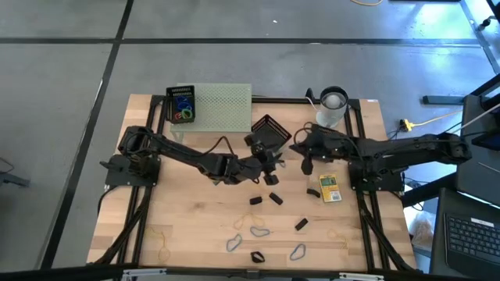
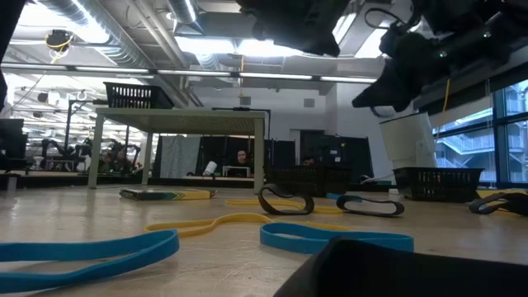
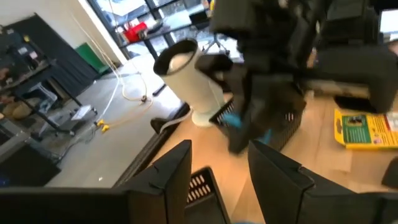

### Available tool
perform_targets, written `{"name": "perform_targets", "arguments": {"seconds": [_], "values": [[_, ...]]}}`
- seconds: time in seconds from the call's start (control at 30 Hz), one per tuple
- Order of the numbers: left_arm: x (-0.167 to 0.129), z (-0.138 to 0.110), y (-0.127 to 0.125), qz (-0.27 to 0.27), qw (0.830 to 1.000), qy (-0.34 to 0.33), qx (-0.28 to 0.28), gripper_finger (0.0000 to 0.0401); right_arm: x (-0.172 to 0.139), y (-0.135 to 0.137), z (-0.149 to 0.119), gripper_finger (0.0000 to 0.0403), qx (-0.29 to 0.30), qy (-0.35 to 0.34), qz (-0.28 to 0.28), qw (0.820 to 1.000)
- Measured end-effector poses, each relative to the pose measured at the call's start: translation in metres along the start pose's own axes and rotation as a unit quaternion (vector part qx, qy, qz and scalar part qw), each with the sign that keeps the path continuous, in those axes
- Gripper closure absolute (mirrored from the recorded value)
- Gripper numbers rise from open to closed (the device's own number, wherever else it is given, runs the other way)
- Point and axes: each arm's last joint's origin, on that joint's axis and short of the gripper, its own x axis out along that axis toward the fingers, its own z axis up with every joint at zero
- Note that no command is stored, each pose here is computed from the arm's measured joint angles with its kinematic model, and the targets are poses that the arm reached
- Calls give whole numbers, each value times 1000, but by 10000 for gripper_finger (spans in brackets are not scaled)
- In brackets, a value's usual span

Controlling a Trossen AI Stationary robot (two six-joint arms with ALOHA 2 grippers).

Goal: Pick & Place Office Desk Supplies
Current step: Put the blue rubber band into the right black bin

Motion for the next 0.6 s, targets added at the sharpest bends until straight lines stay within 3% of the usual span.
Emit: {"name": "perform_targets", "arguments": {"seconds": [0.33, 0.6], "values": [[-1, -11, -1, -3, 999, 42, -8, 248, -26, -13, -13, 403, 42, 60, -124, 990], [-1, -11, -1, 1, 999, 41, -9, 248, -37, -22, -36, 402, 108, 156, -194, 962]]}}
